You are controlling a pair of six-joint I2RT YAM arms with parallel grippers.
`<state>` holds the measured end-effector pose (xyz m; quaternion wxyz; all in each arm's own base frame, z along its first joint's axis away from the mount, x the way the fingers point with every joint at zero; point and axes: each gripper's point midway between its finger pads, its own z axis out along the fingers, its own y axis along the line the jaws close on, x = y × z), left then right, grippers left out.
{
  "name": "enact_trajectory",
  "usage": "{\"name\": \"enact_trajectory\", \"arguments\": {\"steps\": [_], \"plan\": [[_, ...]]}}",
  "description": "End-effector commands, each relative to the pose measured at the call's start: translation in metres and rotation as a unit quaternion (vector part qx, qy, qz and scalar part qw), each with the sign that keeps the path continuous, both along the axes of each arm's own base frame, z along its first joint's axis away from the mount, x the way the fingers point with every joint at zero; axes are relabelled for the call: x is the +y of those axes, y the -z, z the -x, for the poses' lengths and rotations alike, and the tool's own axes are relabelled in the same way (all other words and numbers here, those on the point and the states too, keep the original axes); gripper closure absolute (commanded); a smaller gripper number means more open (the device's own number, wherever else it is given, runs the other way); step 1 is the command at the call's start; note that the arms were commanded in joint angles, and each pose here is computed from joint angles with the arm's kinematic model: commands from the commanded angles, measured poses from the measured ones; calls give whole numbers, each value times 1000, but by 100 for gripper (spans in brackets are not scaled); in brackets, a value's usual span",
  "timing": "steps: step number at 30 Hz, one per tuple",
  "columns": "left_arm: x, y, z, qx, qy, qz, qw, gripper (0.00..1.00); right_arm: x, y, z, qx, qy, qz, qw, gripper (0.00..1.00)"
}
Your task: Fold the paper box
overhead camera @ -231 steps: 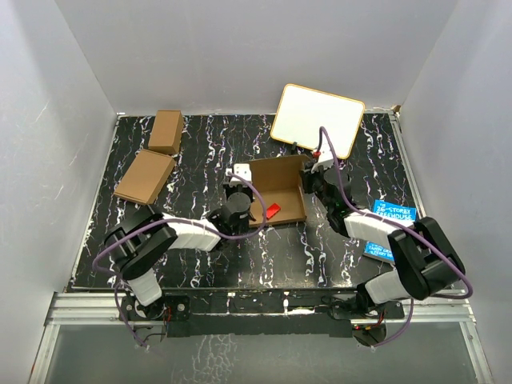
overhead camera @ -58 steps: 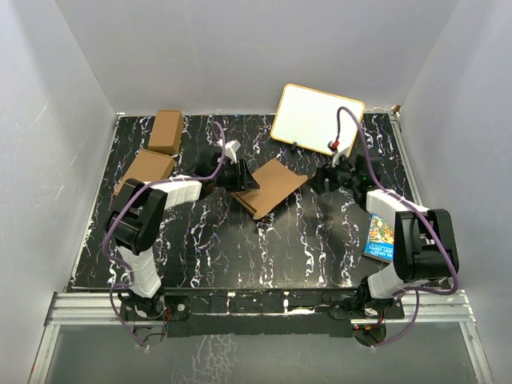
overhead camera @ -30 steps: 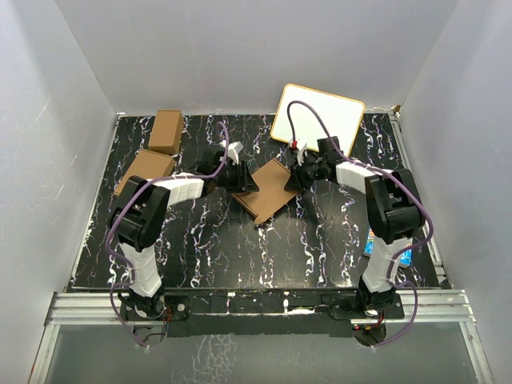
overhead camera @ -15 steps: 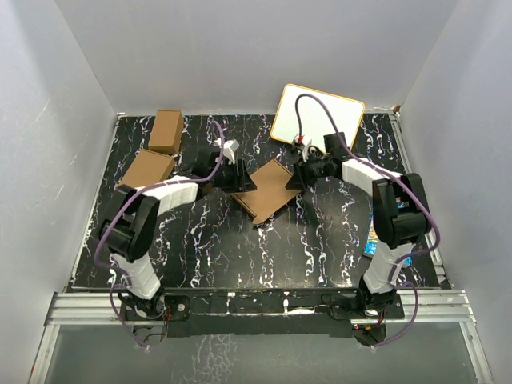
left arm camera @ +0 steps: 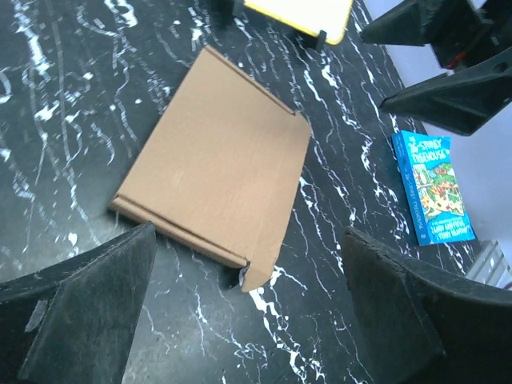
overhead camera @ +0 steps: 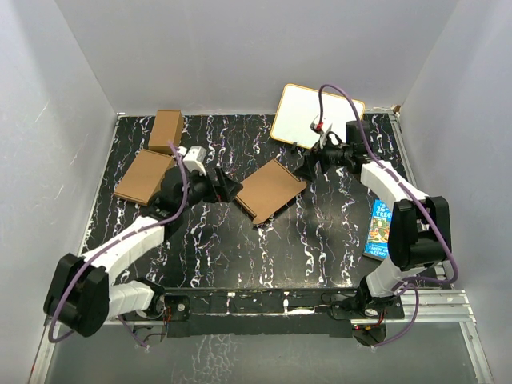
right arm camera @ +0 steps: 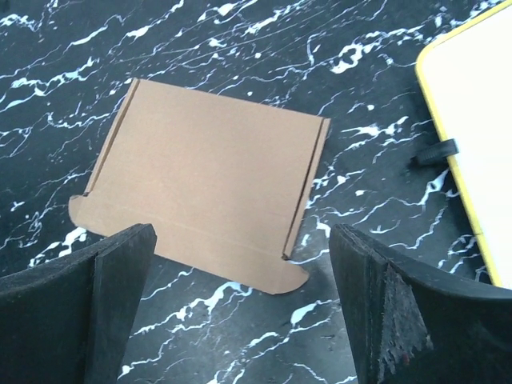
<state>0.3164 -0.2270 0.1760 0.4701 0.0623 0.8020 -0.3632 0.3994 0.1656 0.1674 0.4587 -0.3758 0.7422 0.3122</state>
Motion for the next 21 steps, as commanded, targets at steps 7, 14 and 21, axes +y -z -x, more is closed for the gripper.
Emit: {"name": "enact_trajectory", "arguments": {"steps": [7, 14, 21], "plan": [[4, 14, 30, 44, -21, 131, 990, 3, -5, -7, -13, -9, -1, -57, 998, 0], [7, 54, 53, 105, -30, 178, 978, 3, -7, 47, -20, 90, 39, -69, 993, 5], [9, 78, 47, 144, -56, 150, 977, 4, -10, 74, -37, 141, 70, -63, 986, 13]]}}
